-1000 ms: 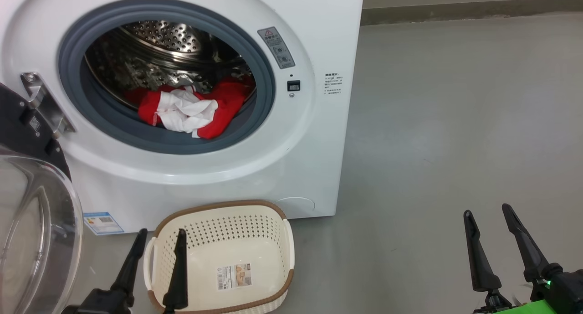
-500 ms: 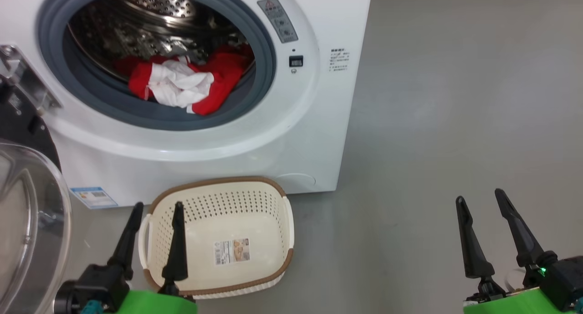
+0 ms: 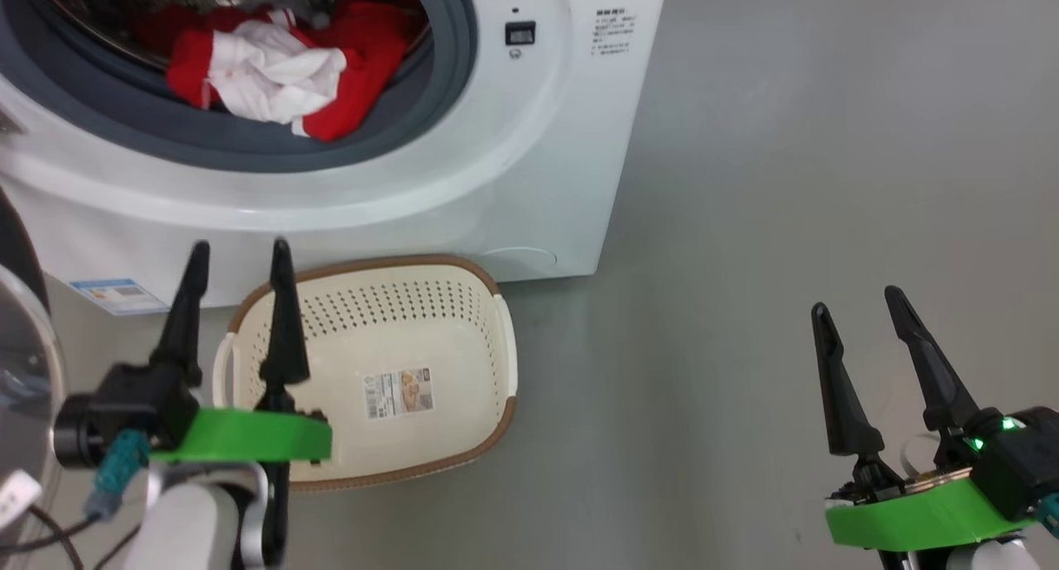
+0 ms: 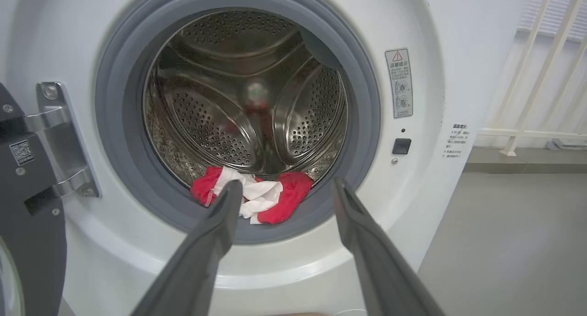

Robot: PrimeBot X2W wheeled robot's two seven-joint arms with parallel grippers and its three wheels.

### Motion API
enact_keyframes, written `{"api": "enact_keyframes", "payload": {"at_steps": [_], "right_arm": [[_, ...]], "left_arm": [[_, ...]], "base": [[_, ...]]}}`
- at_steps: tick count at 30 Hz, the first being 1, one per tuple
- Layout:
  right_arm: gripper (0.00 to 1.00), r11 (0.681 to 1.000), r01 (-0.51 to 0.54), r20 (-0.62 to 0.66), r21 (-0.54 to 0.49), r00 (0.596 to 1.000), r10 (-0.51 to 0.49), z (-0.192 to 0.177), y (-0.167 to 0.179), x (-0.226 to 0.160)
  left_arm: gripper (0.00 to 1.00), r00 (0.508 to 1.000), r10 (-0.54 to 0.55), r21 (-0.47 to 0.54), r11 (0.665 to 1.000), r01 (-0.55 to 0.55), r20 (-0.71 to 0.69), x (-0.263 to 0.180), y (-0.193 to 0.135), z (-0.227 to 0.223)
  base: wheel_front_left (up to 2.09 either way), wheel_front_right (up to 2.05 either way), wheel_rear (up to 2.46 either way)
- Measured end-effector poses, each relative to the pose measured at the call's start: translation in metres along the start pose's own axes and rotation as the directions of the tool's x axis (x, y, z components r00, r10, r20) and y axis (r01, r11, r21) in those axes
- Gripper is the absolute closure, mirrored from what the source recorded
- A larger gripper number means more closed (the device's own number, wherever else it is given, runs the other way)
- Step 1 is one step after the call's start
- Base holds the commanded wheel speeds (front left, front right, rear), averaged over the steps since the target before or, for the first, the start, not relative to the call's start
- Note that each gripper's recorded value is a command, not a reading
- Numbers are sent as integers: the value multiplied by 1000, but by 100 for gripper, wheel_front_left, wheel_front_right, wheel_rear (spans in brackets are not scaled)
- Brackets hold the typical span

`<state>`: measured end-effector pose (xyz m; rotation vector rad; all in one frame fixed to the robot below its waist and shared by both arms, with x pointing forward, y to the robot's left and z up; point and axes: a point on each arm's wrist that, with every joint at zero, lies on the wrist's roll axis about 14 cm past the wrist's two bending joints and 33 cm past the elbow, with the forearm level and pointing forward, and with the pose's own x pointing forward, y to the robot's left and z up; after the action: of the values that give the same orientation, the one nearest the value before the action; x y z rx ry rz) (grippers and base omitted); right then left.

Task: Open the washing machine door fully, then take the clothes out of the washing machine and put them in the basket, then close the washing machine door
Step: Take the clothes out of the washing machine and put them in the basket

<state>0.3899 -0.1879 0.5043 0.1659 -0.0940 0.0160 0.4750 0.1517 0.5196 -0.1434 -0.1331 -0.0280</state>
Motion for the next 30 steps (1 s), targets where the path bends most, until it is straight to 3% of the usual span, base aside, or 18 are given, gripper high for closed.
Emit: {"api": "enact_keyframes", "payload": {"at_steps": [30], "right_arm": [[0,999,43,-108,-10,993,-43,-50,-19,31]], "left_arm": [[0,997,-4,31,999,7,-79,143,-4,-53]], "base": [[0,0,0]]}}
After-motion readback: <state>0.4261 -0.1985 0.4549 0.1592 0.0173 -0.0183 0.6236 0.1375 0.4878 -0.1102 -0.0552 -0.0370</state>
